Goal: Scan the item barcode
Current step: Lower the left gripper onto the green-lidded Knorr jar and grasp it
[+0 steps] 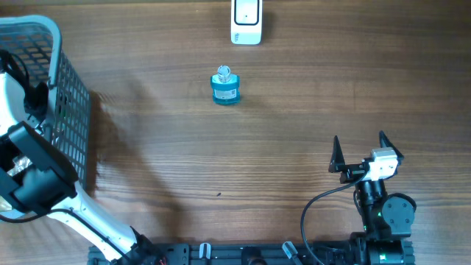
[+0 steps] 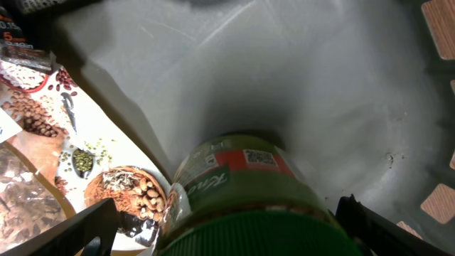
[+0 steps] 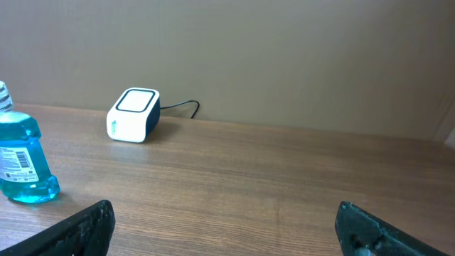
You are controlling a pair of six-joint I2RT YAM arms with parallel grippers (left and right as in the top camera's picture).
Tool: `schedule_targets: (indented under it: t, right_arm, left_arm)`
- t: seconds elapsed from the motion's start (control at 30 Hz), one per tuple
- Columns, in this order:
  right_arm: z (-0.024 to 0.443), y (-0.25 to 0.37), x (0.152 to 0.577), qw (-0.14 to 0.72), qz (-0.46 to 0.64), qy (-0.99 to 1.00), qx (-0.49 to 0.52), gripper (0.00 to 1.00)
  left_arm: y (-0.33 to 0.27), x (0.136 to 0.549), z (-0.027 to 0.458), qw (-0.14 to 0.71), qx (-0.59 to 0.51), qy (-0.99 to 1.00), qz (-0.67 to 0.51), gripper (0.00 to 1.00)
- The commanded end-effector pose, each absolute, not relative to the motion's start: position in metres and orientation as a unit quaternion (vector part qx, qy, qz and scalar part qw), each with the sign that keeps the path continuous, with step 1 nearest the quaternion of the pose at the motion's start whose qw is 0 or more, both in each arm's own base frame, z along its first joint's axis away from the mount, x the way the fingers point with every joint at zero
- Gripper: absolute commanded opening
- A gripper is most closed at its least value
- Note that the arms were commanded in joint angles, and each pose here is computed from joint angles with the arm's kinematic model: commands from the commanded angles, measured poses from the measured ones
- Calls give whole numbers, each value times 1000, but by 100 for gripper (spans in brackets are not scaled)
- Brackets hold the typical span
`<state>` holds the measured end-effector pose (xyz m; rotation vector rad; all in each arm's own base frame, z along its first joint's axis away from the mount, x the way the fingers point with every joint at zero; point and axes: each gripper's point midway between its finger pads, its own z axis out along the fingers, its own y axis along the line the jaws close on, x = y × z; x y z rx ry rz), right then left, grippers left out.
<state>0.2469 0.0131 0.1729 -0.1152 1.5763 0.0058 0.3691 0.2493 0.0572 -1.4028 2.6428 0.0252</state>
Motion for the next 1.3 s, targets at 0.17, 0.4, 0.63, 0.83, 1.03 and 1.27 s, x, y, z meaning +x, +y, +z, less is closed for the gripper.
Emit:
schedule_targets:
  t: [0.17, 0.4, 0.63, 0.83, 1.03, 1.27]
  right_arm:
    - [175, 12, 247, 707, -3, 705, -52, 100]
    - [175, 12, 247, 707, -3, 705, -52, 100]
    - [175, 12, 247, 707, -3, 705, -52, 100]
    - [175, 12, 247, 707, -3, 705, -52, 100]
    - [175, 12, 247, 707, -3, 705, -52, 100]
    - [175, 12, 247, 707, -3, 705, -52, 100]
  left_arm:
    - [237, 374, 30, 49, -461, 886, -1, 84]
    - [240, 369, 30, 44, -466, 884, -1, 68]
    - [249, 358, 49, 41, -479, 877, 1, 56]
    - [260, 358, 115, 99, -486, 868, 9, 59]
    - [258, 354, 183, 170, -482, 859, 17, 62]
    - [237, 336, 256, 249, -470, 847, 8, 64]
